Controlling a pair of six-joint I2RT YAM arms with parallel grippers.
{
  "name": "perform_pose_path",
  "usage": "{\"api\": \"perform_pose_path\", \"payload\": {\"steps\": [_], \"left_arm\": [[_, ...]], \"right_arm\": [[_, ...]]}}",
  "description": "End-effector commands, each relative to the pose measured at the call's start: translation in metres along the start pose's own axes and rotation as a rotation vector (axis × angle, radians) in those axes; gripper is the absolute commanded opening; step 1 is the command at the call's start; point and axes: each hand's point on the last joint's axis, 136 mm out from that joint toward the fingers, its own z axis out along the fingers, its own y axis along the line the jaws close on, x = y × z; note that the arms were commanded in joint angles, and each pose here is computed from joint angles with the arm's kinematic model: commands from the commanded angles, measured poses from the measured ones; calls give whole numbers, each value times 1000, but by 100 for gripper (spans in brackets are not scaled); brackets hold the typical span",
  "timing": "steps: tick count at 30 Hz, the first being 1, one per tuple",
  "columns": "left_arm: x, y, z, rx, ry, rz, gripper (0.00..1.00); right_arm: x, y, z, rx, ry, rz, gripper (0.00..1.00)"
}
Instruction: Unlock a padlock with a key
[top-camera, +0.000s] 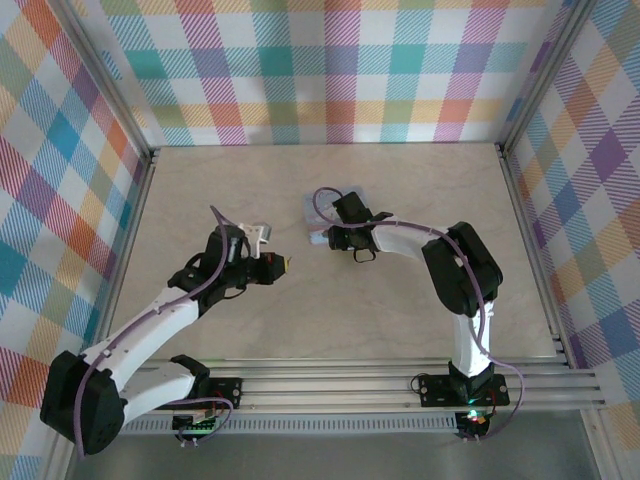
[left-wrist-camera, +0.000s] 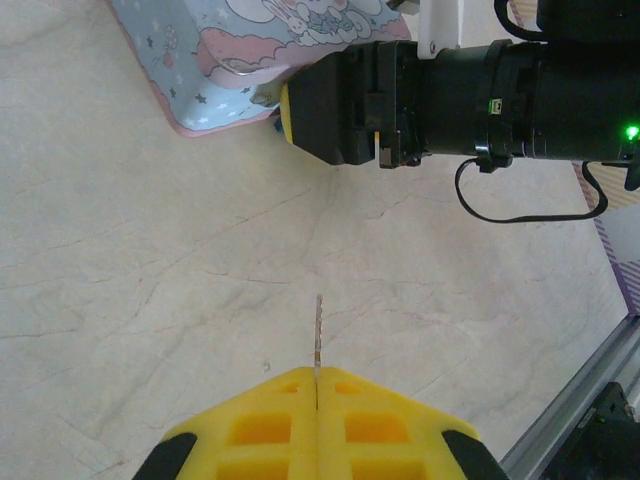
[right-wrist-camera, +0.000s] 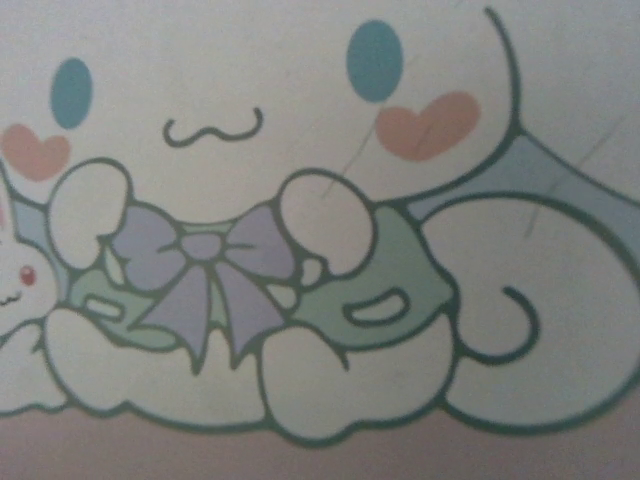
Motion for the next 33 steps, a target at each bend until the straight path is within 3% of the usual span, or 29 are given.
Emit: {"api": "perform_pose_path", "payload": {"steps": [1,12,18,24,33], "left_arm": [[3,9,-8,-30,-22,-4,0],[13,10,-17,-28,-27,-11,0],[15,9,-16,-11,-17,11,0],[10,-8,-8,96,-34,83,0],[-1,-25,17,223,-19,172,0]], "right_arm": [[-10,5,5,0,-24,-25,49],[-13,5,13,13,-23,-45,37],[-17,7,6,10,-23,-62,24],[-18,14,-13,-43,16,-72,10],[-10,22,-42,-179,109,5,0]]}}
